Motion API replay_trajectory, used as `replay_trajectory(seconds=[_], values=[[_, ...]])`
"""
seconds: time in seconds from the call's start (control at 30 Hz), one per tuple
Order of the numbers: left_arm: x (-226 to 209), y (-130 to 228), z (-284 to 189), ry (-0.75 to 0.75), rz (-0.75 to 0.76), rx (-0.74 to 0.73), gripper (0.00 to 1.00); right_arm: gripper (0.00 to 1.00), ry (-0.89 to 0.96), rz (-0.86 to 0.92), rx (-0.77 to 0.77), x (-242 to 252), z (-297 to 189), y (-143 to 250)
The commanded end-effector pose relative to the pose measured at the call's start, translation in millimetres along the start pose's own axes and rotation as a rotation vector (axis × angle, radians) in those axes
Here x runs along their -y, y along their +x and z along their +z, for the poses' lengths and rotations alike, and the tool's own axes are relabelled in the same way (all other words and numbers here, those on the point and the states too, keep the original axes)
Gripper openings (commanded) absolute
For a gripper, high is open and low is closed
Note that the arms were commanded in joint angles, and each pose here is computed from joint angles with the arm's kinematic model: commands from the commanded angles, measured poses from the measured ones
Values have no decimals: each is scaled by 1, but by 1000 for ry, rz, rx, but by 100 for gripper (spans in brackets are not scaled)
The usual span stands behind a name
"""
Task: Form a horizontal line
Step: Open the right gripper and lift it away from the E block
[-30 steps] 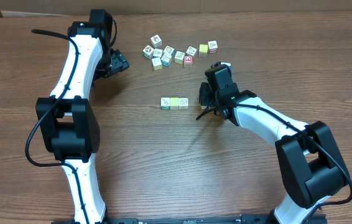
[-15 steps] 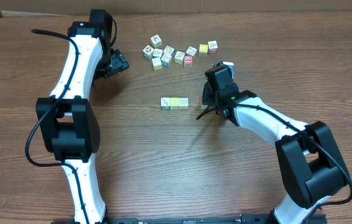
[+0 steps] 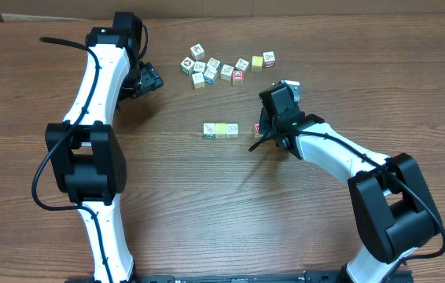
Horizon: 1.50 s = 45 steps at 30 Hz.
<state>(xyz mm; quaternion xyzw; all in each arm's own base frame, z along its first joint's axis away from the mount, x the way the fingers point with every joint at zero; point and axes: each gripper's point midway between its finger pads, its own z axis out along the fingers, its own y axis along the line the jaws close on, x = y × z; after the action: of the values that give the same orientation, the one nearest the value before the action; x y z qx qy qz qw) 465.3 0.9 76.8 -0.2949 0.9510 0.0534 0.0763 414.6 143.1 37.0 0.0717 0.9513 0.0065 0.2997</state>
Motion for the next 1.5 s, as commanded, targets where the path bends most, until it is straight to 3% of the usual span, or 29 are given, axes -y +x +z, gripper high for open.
replay_trajectory(seconds=[0.0,0.67,1.47], values=[[3,-3,0,3,10,10,100,34,25,6,1,7,0,4],[3,-3,0,2,10,10,100,33,-15,0,-46,1,0,13],[3,-3,0,3,10,10,100,21,1,-8,-74,5,0,20]])
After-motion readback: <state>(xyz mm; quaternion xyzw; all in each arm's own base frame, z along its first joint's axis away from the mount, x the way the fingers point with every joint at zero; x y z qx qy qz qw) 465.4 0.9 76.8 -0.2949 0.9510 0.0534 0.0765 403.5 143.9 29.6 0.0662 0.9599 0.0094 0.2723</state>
